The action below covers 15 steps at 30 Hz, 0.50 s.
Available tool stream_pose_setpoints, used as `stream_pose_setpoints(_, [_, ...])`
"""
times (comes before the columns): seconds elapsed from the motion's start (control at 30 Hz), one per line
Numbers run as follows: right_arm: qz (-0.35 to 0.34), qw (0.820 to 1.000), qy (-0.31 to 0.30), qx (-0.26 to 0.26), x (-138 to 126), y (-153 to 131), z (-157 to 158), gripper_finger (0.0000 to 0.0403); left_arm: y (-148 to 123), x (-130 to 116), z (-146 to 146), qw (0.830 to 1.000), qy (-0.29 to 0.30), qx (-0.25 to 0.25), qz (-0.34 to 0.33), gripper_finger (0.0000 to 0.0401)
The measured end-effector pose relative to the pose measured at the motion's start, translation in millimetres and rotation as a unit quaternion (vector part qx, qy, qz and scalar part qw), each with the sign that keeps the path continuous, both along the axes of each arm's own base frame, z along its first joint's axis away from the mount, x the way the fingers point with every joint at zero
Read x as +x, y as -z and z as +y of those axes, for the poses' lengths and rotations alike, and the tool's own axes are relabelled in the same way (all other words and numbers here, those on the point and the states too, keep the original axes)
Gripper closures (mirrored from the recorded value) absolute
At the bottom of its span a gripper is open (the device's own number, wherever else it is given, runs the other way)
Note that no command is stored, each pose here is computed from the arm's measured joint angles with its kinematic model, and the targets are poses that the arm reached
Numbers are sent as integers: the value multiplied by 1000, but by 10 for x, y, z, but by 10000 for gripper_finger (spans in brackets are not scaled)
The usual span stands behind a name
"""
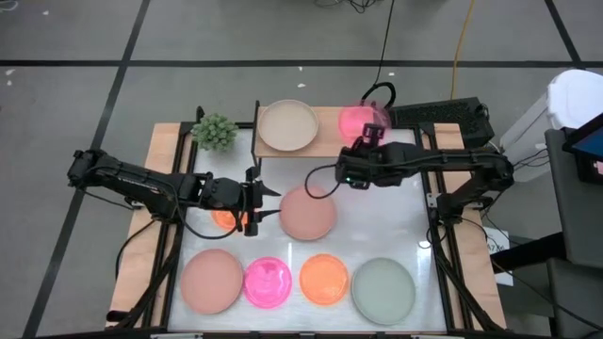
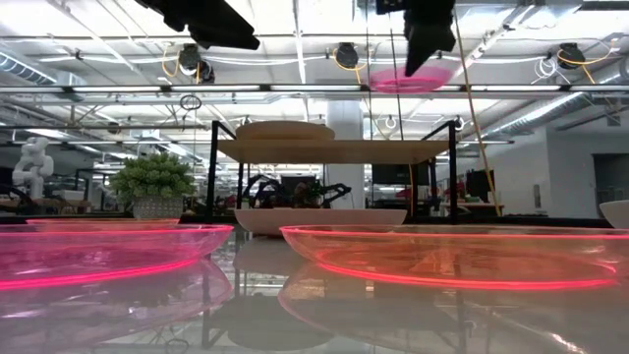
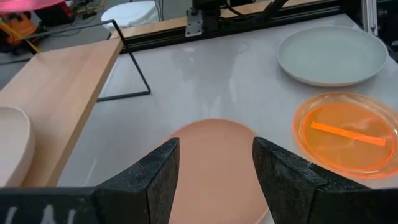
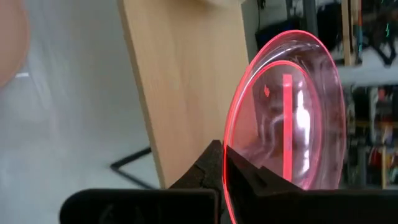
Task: Place and stack plates onto a shelf
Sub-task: Put the top pink plate on the shelf
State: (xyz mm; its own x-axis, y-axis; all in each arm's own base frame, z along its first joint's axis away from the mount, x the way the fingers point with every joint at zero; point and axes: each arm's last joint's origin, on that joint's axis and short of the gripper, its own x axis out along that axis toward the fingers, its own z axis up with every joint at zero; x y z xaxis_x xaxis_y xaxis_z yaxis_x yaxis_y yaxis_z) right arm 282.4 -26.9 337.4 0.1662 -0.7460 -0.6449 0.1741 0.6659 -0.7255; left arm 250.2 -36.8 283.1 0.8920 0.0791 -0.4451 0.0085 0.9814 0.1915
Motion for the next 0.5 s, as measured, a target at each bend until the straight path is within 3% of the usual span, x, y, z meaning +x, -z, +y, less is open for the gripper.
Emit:
stream_pose_setpoints(0.17, [5, 999, -38, -10, 103, -7, -80, 403, 3, -2, 0, 1000, 7, 14, 3, 192])
stream_pose_setpoints(0.5, [8, 995, -83, 49, 161, 74, -367, 403, 4, -2, 2, 1000, 10, 22, 4, 192])
